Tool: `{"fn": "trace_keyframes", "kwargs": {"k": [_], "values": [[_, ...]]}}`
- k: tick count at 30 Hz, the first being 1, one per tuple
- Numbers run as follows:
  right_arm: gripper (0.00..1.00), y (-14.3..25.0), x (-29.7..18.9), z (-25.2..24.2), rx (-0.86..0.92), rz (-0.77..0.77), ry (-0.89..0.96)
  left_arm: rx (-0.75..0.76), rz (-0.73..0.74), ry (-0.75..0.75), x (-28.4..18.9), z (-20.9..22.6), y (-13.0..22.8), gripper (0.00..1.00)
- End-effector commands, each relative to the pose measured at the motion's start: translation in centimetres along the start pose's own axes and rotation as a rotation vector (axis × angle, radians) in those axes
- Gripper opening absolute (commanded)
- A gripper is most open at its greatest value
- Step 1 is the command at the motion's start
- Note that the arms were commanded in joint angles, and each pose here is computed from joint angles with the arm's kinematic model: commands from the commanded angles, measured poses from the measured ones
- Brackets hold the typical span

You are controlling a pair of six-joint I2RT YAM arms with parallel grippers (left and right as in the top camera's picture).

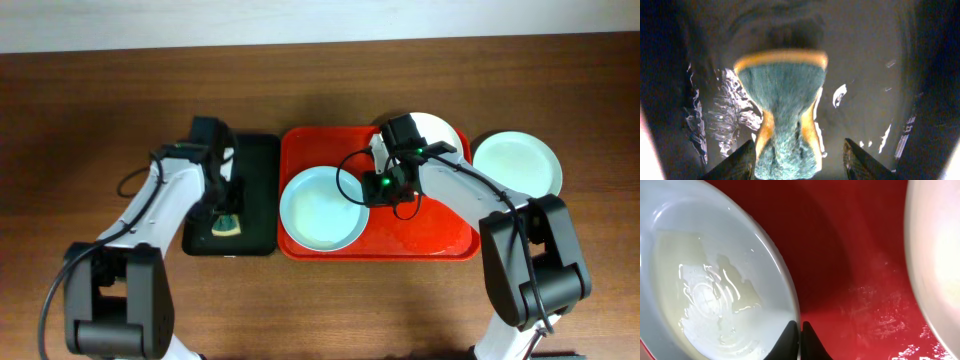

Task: Clean dirty plates on tray and stack at the side
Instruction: 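Place the sponge on the black tray and retract the left arm left, then lift the light blue plate with the right gripper and tip it over the black tray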

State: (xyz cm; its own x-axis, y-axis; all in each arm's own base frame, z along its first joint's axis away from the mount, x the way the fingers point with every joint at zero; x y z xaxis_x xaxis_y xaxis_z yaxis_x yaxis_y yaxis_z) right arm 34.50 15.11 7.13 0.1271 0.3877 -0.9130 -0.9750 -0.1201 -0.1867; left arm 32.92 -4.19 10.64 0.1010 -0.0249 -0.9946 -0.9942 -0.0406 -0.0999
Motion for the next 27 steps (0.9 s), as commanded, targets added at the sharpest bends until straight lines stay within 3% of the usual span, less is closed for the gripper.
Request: {"fn": "trace_keyframes", "kwargs": {"k": [1,3,5,11,20,23,27], "values": [[0.19,0.1,0.1,0.4,-0.007,0.007,-0.014,-0.146,-0.217,0.062,-7.5,1.0,-3.5,0.58],[0.21,0.2,0.1,0.4,-0.006,0.011,-0.013,-0.227,-0.295,0.073,-10.2,2.2,-4.2,0.59],[0.21,0.3,0.1,0.3,-0.003,0.018,-0.011,-0.324,-0.393,0.08,-13.2,4.5,-4.4,1.0],[0.2,0.4,0.1,0.1,-0.002,0.019,0.008,-0.408,-0.464,0.061,-15.5,7.7,-3.7,0.99],[0.19,2.0,1.6,-0.8,-0.003,0.026,0.035,-0.409,-0.462,0.06,-15.4,7.7,-3.7,0.99],[0.04,2.3,1.9,-1.0,0.008,0.026,0.035,-0.409,-0.462,0.06,-15.4,7.7,-3.7,0.99],[0.04,1.4,1.0,-0.8,0.086,0.009,0.003,-0.409,-0.462,0.06,-15.4,7.7,-3.7,0.99]]}}
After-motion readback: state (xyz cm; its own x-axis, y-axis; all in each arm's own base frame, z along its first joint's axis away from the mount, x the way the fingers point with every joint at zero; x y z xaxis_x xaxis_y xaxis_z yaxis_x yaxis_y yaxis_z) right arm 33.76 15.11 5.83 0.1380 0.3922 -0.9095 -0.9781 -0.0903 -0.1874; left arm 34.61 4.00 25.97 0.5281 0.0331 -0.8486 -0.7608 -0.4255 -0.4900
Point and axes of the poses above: each gripper's point midway between its finger pads, its own x axis out along the fingers, its own z axis along the line the jaws close on, y = z × x, the point moved 6 cm from there along -x, back along the fingers, and after that the axes turned 1 degree about -x, right-handed, at the moved point
